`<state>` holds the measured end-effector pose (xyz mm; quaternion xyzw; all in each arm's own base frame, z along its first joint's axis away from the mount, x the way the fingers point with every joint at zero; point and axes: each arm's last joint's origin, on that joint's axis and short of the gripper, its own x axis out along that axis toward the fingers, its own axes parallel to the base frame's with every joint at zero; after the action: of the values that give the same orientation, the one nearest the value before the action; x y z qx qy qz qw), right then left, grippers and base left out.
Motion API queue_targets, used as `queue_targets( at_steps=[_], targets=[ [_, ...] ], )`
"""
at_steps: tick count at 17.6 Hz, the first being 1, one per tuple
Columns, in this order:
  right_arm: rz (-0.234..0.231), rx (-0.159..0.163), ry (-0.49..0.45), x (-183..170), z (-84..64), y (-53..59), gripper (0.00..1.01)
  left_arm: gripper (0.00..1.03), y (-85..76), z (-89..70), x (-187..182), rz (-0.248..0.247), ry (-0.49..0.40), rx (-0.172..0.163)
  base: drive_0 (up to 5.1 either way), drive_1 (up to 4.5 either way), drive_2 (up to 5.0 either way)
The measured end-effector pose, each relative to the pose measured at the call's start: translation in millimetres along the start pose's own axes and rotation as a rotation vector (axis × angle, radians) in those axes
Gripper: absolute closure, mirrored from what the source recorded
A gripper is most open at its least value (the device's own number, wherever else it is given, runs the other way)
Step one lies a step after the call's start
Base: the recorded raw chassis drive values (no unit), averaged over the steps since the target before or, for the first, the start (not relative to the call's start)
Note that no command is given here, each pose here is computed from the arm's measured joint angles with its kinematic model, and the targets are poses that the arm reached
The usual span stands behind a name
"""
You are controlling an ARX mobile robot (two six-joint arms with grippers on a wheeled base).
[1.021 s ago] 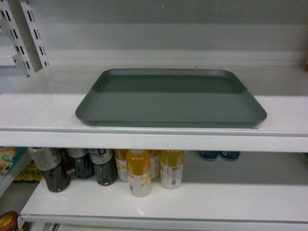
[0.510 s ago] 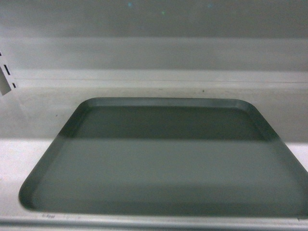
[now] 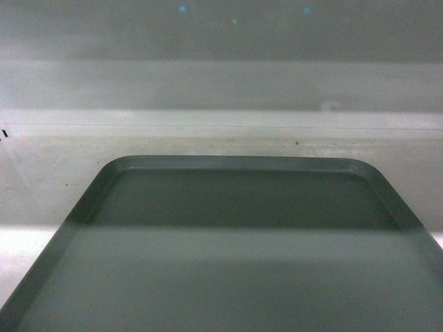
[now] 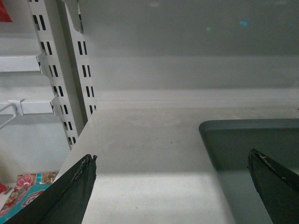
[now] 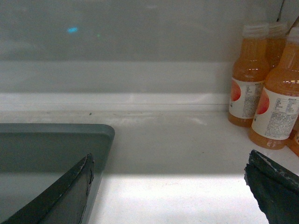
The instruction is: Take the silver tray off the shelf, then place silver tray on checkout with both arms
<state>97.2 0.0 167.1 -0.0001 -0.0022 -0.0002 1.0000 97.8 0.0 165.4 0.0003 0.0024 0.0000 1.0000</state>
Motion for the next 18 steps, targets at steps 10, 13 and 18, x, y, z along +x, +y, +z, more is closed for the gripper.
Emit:
queue_targets(
  at_steps=[10, 13, 18],
  targets=[
    [0.000, 0.000, 0.000, 0.0, 0.0, 0.0, 0.03, 0.05, 0.0, 0.0, 0.0, 0.000, 0.000, 0.000, 0.0, 0.00, 0.0],
    [0.000, 0.000, 0.000, 0.0, 0.0, 0.0, 0.03, 0.05, 0.0, 0.0, 0.0, 0.000, 0.000, 0.000, 0.0, 0.00, 0.0],
    [-0.083, 0.081, 0.146, 3.4, -6.2, 0.6, 0.03, 0.05, -5.8, -0.3, 0.6, 0.041, 0.219, 0.026, 0.0, 0.00, 0.0]
  ],
)
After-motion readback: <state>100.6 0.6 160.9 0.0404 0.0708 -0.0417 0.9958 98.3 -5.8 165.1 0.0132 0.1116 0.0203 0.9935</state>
